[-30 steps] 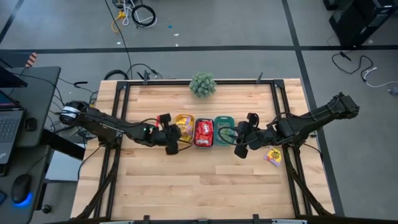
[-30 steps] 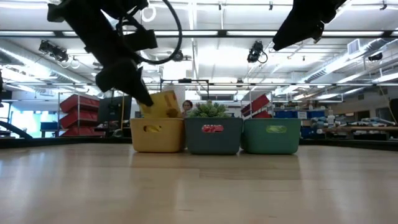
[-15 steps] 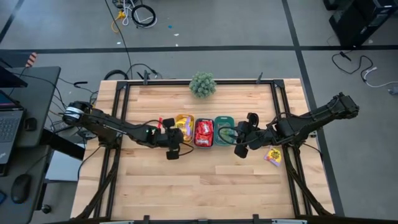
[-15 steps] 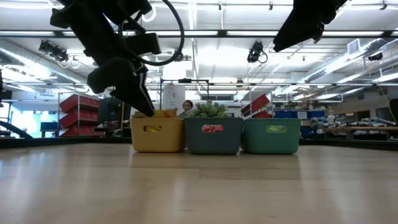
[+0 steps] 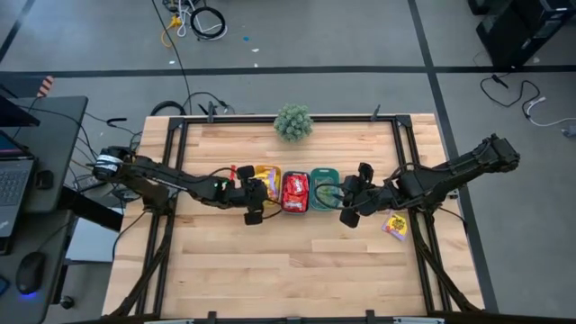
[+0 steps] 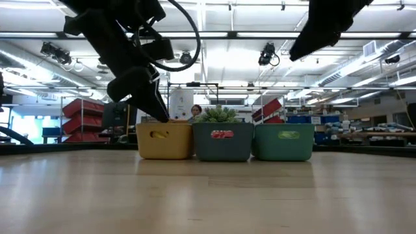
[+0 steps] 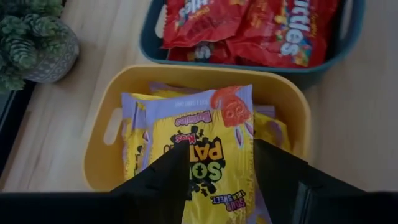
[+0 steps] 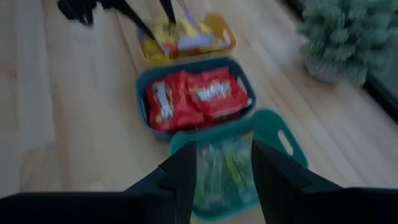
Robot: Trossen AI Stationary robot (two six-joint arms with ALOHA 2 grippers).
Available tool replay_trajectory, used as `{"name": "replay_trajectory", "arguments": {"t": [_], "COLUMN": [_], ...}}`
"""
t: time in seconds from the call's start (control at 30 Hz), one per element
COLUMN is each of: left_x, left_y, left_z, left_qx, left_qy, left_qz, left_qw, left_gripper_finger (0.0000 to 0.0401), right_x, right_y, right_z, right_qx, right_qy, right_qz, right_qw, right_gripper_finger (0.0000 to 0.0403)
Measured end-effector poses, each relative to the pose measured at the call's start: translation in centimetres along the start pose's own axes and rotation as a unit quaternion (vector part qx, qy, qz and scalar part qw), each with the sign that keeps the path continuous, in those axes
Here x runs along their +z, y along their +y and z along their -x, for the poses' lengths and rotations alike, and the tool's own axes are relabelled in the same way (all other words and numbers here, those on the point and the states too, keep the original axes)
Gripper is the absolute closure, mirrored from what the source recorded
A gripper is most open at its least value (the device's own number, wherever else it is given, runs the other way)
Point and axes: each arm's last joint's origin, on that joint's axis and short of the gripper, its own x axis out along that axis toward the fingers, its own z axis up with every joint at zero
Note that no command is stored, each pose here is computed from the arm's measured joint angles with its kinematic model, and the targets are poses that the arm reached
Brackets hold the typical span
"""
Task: Sort candy
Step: Put the yellow candy pack into the yellow bin
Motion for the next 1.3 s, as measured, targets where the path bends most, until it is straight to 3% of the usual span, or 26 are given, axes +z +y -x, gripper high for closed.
{"name": "replay_trajectory", "arguments": {"t": [0.27, 0.47, 0.63, 0.9, 1.03, 1.3], "left_x": [0.7, 0.7, 1.4, 0.9, 0.5, 0.2], "left_y": [0.3, 0.2, 0.4, 1.3, 2.0, 3.0], "left_z": [0.6, 0.6, 1.2, 1.8, 2.7, 3.9], "left_qx": [-0.004, -0.018, -0.022, -0.135, -0.165, -0.157], "left_qy": [-0.031, -0.032, -0.065, -0.169, -0.207, -0.201], "left_qz": [0.018, 0.020, 0.031, 0.074, 0.085, 0.088], "left_qw": [0.999, 0.999, 0.997, 0.974, 0.961, 0.963], "left_gripper_finger": [0.0224, 0.0227, 0.0274, 0.0393, 0.0390, 0.0395], "right_x": [-1.2, -2.6, -4.7, -10.5, -13.2, -16.9], "right_y": [0.1, 0.1, 0.5, 1.5, 1.6, 0.9], "right_z": [-0.5, 0.1, 1.2, 1.0, 0.9, 0.1], "right_qx": [0.045, 0.037, 0.018, 0.038, 0.028, -0.032], "right_qy": [0.056, 0.115, 0.182, 0.304, 0.357, 0.411], "right_qz": [-0.002, -0.014, -0.040, -0.085, -0.091, -0.060], "right_qw": [0.997, 0.993, 0.982, 0.948, 0.929, 0.909], "right_gripper_finger": [0.0263, 0.0255, 0.0233, 0.0205, 0.0202, 0.0227]}}
